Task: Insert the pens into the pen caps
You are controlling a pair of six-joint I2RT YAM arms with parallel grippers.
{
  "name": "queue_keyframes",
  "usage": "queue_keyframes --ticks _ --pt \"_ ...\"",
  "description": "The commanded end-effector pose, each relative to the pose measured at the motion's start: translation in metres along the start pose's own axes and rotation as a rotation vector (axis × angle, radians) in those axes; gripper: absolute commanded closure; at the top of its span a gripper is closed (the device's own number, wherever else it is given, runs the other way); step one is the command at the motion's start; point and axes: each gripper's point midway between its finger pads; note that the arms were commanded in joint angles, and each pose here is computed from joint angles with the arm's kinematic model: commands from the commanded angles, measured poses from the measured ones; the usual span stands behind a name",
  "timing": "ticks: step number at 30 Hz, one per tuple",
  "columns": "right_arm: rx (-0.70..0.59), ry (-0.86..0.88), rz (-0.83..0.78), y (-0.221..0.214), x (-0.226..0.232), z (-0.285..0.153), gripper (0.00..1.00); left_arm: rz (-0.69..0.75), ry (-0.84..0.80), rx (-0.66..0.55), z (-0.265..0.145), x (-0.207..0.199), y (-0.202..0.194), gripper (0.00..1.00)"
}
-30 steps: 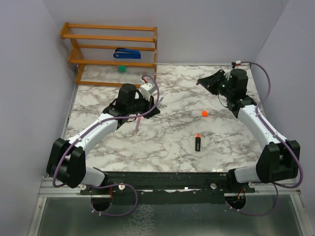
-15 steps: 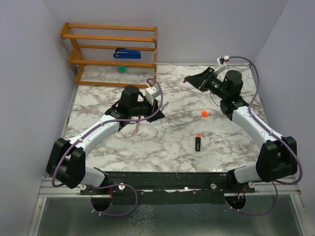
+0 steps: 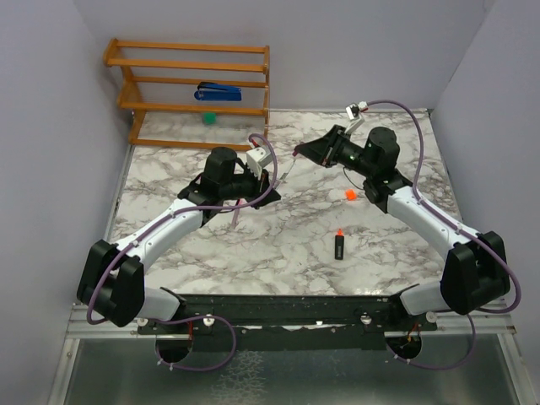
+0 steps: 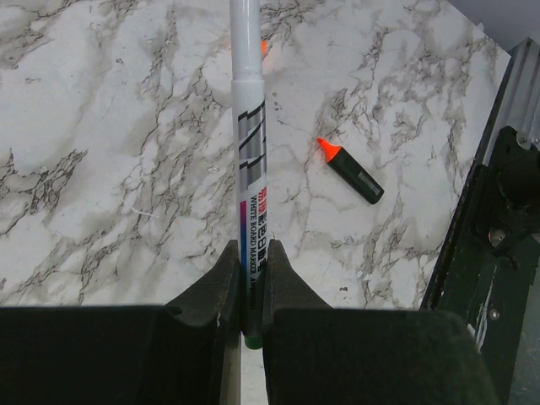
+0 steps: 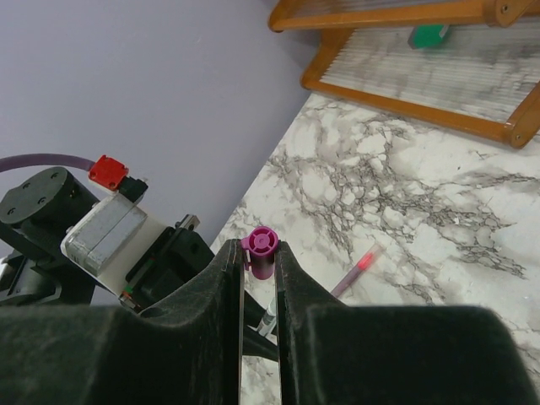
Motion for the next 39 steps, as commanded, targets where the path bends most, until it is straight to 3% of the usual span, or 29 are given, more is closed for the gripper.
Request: queue_keyframes --ticks 1,16,18,26,33,39 --pt "0.011 0.03 -0.031 -0.006 0.005 -0.001 1.0 0.018 0.023 -0.022 -0.002 0.001 0.003 1.0" --pt "0.026 0.011 -0.023 -0.011 0.0 -0.002 1.0 0.03 0.051 -0.029 -0.004 0.005 0.005 1.0" --pt "0.015 0.014 0.039 -0.011 -0.001 -0.003 1.0 0.029 0.047 -0.024 -0.004 0.005 0.004 1.0" --pt "-0.047 0.291 0.383 -0.004 0.009 -0.015 1.0 0.043 0.034 -0.022 -0.008 0.0 0.005 1.0" --pt "0.004 0.185 0.242 -0.002 0.002 -0.003 1.0 0.053 0.037 -0.036 -0.01 -0.002 0.009 1.0" --pt "0.011 0.199 0.202 0.002 0.009 -0.003 1.0 0.043 0.033 -0.019 -0.007 0.0 0.006 1.0"
Point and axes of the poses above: each gripper's point midway between its finger pads, its own z axis out along the fingers, its own x axis along the line the jaws close on, y = z × x, and after that the axes turned 5 degrees about -z, right-handed
